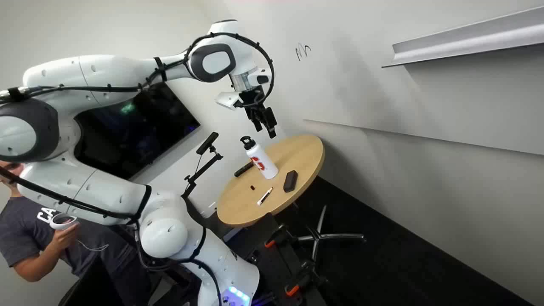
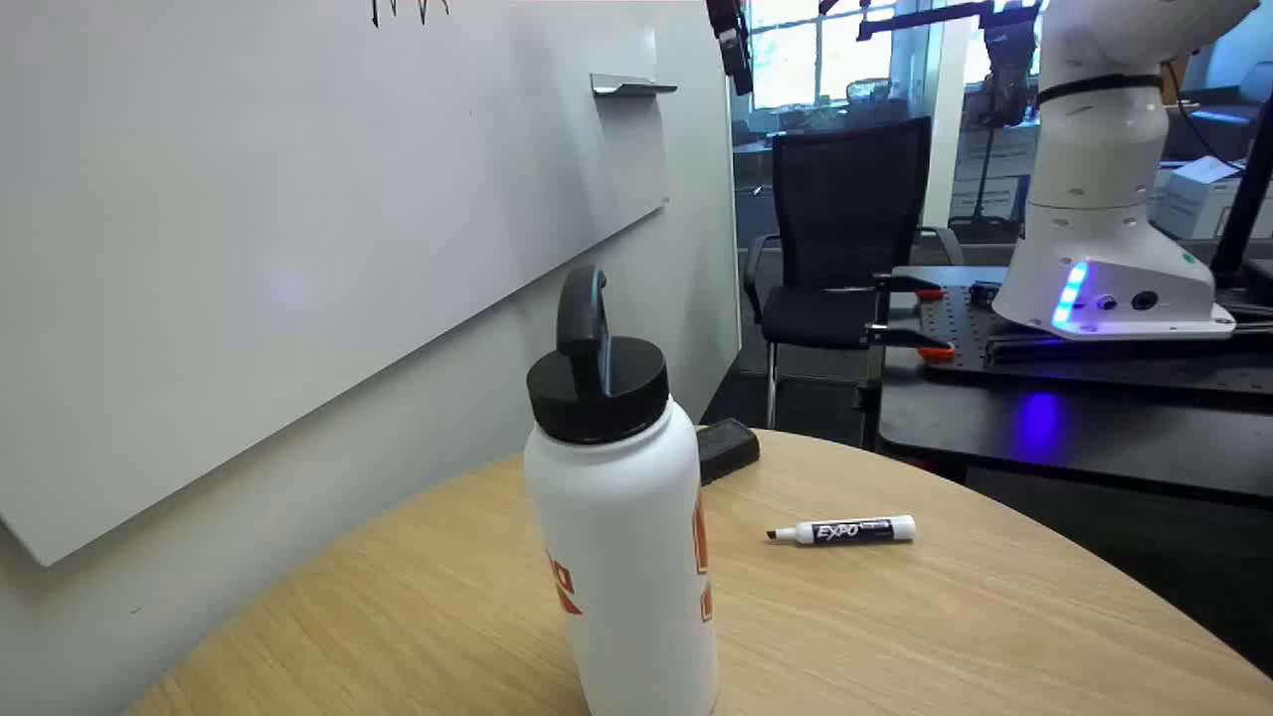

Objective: Move the duster backwards

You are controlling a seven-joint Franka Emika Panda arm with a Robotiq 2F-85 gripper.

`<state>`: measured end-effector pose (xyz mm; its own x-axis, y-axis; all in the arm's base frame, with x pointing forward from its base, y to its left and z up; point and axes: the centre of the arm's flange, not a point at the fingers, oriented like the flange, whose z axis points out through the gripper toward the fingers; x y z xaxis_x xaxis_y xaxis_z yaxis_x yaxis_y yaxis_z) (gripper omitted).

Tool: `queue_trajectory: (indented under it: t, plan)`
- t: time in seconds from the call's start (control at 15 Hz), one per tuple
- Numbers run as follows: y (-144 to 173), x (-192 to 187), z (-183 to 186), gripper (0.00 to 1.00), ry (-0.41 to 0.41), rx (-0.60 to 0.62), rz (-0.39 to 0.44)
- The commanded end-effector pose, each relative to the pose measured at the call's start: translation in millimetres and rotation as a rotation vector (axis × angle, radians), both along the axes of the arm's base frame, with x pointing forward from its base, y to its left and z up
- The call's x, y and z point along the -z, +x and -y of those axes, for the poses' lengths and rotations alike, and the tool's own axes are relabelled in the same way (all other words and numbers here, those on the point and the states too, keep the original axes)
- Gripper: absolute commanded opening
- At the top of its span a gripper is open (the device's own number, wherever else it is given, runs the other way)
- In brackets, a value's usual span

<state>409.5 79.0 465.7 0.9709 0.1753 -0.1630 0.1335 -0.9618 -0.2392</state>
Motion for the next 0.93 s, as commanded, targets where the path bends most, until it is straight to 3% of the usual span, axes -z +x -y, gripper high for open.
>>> queue_trajectory:
  t: [0.0, 0.33, 0.4, 0.67, 0.87]
  plan:
    - [0.0, 0.0, 0.0, 1.00, 0.000, 0.000, 0.000]
    - [0.0, 0.0, 0.0, 1.00, 0.000, 0.000, 0.000]
    - [-5.0, 4.9, -8.0, 1.00, -0.006, -0.026, 0.032]
    - [-31.5, 48.6, -64.5, 1.00, 0.020, -0.212, 0.170]
    - [-50.3, 90.9, -113.2, 1.00, 0.013, -0.300, 0.223]
